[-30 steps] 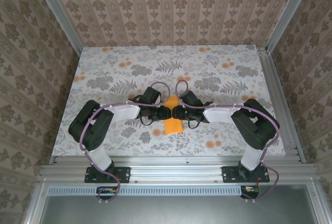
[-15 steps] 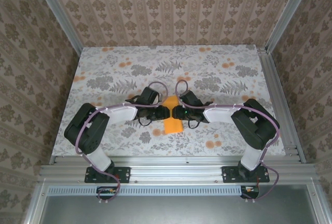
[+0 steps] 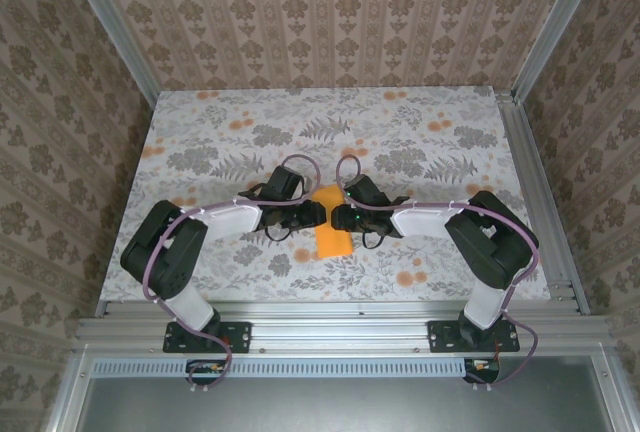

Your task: Fold a paper plane with a square sheet of paper (pick it up from the middle)

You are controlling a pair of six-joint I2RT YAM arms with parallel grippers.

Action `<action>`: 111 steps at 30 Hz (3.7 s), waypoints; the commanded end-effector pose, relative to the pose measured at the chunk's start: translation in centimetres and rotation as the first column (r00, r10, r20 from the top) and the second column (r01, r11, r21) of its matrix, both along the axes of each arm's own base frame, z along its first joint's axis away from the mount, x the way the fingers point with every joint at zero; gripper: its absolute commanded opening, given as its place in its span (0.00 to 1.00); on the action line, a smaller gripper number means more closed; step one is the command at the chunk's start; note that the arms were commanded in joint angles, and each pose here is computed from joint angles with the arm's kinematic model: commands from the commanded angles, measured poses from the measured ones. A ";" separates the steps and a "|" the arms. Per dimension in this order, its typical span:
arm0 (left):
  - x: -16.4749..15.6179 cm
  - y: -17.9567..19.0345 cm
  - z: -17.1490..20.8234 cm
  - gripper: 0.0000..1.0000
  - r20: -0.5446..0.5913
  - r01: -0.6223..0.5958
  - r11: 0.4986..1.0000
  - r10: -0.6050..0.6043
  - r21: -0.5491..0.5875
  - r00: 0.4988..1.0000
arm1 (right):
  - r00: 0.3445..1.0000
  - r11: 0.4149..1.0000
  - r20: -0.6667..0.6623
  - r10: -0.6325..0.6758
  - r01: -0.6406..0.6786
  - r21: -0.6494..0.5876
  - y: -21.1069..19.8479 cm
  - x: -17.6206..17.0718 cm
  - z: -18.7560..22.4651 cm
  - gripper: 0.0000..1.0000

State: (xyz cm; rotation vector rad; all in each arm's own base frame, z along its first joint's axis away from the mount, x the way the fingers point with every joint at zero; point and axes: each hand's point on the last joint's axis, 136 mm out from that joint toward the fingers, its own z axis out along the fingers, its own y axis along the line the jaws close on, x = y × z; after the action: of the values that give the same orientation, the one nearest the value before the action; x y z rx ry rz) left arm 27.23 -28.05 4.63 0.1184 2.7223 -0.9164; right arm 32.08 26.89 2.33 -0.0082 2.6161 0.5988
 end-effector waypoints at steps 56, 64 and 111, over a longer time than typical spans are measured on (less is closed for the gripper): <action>-3.6 5.0 -9.8 0.23 -0.173 0.151 0.877 -0.080 0.455 0.982 | 1.000 0.984 -0.018 -0.026 0.028 0.179 -1.8 -0.3 6.1 0.50; -3.9 5.3 -10.3 0.22 -0.182 0.169 0.859 -0.090 0.484 0.979 | 0.994 0.939 -0.105 0.044 -0.005 0.344 1.6 -0.5 5.1 0.25; -4.0 5.6 -11.2 0.22 -0.198 0.223 0.803 -0.133 0.552 0.971 | 0.985 0.967 -0.170 -0.012 0.055 0.247 -0.7 2.8 -0.7 0.10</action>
State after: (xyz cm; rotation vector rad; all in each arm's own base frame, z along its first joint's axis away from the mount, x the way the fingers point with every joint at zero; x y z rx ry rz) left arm 28.23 -28.81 0.83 0.3992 2.8165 -0.4849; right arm 34.19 26.52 1.94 0.1623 2.6694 0.9842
